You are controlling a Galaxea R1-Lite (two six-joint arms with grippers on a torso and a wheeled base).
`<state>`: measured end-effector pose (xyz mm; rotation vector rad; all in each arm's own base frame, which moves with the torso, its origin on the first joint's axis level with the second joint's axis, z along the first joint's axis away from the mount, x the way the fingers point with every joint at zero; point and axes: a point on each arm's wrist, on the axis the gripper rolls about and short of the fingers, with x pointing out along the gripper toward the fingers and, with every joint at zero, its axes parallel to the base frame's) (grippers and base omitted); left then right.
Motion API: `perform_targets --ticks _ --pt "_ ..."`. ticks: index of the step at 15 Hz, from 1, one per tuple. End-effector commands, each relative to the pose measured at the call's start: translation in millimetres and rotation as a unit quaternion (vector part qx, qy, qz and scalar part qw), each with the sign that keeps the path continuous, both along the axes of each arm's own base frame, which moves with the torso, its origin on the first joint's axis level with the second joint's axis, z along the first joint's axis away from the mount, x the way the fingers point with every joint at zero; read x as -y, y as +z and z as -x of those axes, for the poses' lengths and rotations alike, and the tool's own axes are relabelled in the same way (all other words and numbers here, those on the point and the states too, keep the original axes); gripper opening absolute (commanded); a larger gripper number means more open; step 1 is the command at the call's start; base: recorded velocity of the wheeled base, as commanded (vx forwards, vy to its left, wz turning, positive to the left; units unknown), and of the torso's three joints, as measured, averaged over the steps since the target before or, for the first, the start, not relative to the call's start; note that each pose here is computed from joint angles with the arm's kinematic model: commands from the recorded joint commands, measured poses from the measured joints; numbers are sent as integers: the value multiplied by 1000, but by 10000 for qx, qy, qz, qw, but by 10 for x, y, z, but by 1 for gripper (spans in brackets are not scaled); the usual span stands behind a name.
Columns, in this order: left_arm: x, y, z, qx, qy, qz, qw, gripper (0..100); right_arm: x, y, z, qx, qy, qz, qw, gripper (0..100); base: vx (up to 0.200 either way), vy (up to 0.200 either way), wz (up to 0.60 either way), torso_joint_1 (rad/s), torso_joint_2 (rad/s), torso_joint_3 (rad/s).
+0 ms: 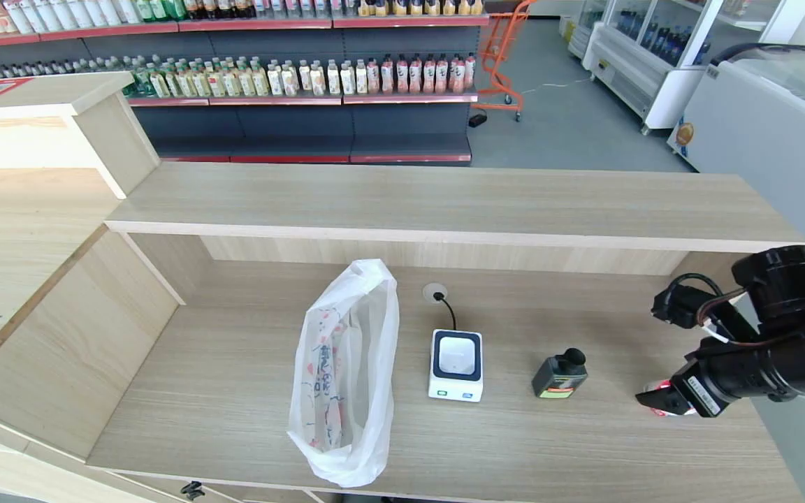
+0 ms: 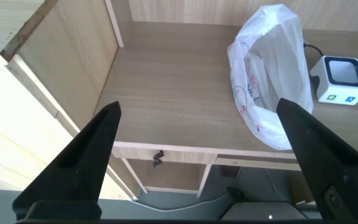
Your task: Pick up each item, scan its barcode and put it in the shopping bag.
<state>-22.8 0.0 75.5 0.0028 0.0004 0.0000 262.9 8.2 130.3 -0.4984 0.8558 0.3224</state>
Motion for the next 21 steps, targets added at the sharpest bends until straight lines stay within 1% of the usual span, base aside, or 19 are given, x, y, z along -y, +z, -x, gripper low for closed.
perform_targets --ticks 1,3,6,7,8,11,13,14,16,21 --pt "0 0 0 2 0 -2 10000 100 -1 -401 -231 -350 163 141 9992 100 0 0 0 0 0 0" --pt "0 0 0 2 0 -2 10000 100 -22 -534 -363 -100 245 181 9995 100 0 0 0 0 0 0" --pt "0 0 -1 -6 0 -2 10000 100 -184 -734 -535 140 538 209 9982 100 0 0 0 0 0 0" --pt "0 0 -1 -6 0 -2 10000 100 -194 -743 -543 155 547 204 9982 100 0 0 0 0 0 0" --pt "0 0 -1 -6 0 -2 10000 100 -298 -872 -619 227 726 168 9970 100 0 0 0 0 0 0" --pt "0 0 -1 -6 0 -2 10000 100 -508 -1064 -687 285 1023 157 9942 100 0 0 0 0 0 0" --pt "0 0 0 2 0 -2 10000 100 -620 -1211 -772 526 1155 144 9918 100 0 0 0 0 0 0" --pt "0 0 0 2 0 -2 10000 100 -670 -1240 -825 671 1205 128 9904 100 0 0 0 0 0 0" --pt "0 0 0 2 0 -2 10000 100 -734 -1271 -865 696 1286 126 9892 100 0 0 0 0 0 0" --pt "0 0 -1 -6 0 -2 10000 100 -752 -1273 -864 707 1302 96 9889 100 0 0 0 0 0 0"
